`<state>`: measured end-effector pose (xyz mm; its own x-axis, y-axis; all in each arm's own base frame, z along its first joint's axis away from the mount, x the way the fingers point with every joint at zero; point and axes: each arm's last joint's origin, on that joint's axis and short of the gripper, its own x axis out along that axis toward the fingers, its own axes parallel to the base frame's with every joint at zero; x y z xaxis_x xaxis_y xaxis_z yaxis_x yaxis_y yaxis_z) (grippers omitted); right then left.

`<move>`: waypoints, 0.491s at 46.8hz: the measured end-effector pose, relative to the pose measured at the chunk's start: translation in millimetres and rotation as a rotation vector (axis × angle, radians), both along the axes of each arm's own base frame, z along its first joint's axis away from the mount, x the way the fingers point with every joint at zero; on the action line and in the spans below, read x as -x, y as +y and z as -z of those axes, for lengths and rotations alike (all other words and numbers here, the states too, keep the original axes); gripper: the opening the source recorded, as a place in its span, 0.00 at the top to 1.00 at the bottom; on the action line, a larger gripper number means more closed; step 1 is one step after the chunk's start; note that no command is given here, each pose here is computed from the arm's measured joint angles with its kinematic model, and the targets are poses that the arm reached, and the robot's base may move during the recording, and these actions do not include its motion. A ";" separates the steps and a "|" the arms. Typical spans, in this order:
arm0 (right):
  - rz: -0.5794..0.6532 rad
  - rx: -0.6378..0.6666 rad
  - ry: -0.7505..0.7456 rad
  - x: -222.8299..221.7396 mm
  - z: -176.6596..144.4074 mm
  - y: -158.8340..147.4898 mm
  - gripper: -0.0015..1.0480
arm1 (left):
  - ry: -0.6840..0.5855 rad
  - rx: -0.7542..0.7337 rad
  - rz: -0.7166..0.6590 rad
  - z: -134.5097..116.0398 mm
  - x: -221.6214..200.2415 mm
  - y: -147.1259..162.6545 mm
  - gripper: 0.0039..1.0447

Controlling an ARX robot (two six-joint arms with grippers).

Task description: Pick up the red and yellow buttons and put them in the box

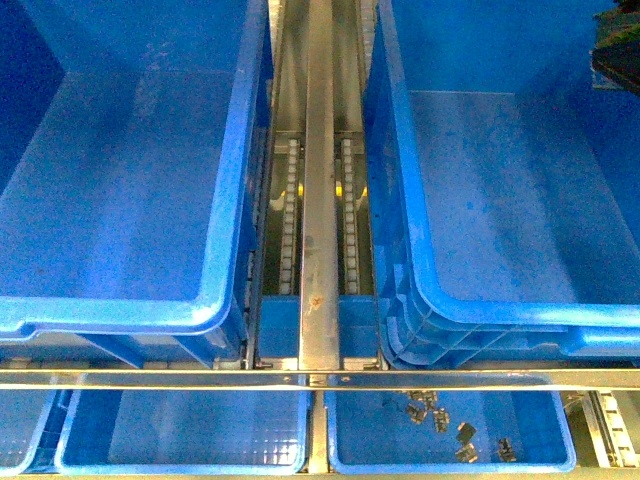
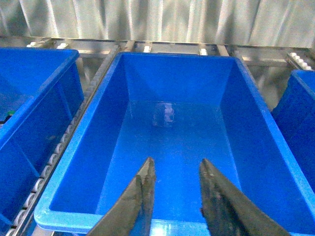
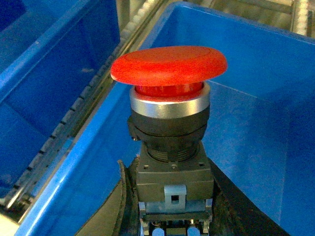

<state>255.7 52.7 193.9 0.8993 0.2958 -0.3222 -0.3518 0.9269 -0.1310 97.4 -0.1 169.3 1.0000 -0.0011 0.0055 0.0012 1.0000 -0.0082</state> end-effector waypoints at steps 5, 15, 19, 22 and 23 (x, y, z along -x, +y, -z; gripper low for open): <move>0.018 -0.002 0.010 -26.0 1.8 0.3 0.75 | 0.000 0.000 0.000 0.0 0.0 0.0 0.57; 0.074 -0.008 0.065 -91.0 14.1 3.6 0.75 | 0.000 0.000 0.000 0.0 0.0 0.0 0.26; 0.100 -0.008 0.102 -116.3 23.8 5.0 0.75 | 0.000 0.000 0.000 0.0 0.0 0.0 0.12; 0.145 -0.027 0.142 -136.9 34.3 4.8 0.75 | 0.000 -0.002 0.000 0.0 0.0 0.0 0.06; 0.160 -0.030 0.153 -142.2 37.6 4.5 0.75 | 0.000 -0.002 0.000 0.0 0.0 0.0 0.07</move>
<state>397.9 57.2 156.3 0.8769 0.1648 -0.4516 -0.2136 0.9751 -0.0589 97.4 -0.1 169.3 1.0000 -0.0015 0.0055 0.0016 1.0000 -0.0067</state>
